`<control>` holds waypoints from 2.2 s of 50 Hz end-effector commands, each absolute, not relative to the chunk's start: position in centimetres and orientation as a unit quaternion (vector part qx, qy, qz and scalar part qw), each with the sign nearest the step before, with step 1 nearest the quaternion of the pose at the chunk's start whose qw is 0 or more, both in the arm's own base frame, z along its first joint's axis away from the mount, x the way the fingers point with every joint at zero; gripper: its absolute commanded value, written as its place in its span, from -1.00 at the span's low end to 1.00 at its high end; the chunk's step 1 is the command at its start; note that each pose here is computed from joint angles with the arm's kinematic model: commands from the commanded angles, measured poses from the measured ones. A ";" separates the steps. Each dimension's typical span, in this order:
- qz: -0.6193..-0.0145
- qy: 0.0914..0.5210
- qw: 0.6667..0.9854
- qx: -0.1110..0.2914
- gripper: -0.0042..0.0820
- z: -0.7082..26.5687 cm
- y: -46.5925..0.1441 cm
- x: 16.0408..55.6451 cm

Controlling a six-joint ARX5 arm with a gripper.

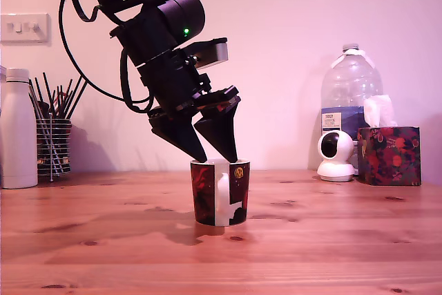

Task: Pick up the coffee capsules from the table one by one and drop them inside the nearest coffee cup

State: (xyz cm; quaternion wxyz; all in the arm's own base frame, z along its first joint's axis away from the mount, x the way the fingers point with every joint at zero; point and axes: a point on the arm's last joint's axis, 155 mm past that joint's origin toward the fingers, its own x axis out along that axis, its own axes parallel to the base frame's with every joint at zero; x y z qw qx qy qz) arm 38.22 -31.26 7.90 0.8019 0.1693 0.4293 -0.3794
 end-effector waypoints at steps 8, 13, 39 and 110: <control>-0.395 0.406 0.803 0.185 -0.22 9.5 -31.9 37.9; -0.407 0.393 0.804 0.184 -0.83 10.7 -32.4 37.5; -0.381 0.339 0.852 0.123 -0.95 14.6 -26.9 36.0; -0.143 0.092 0.985 -0.030 -0.95 22.6 -6.3 27.5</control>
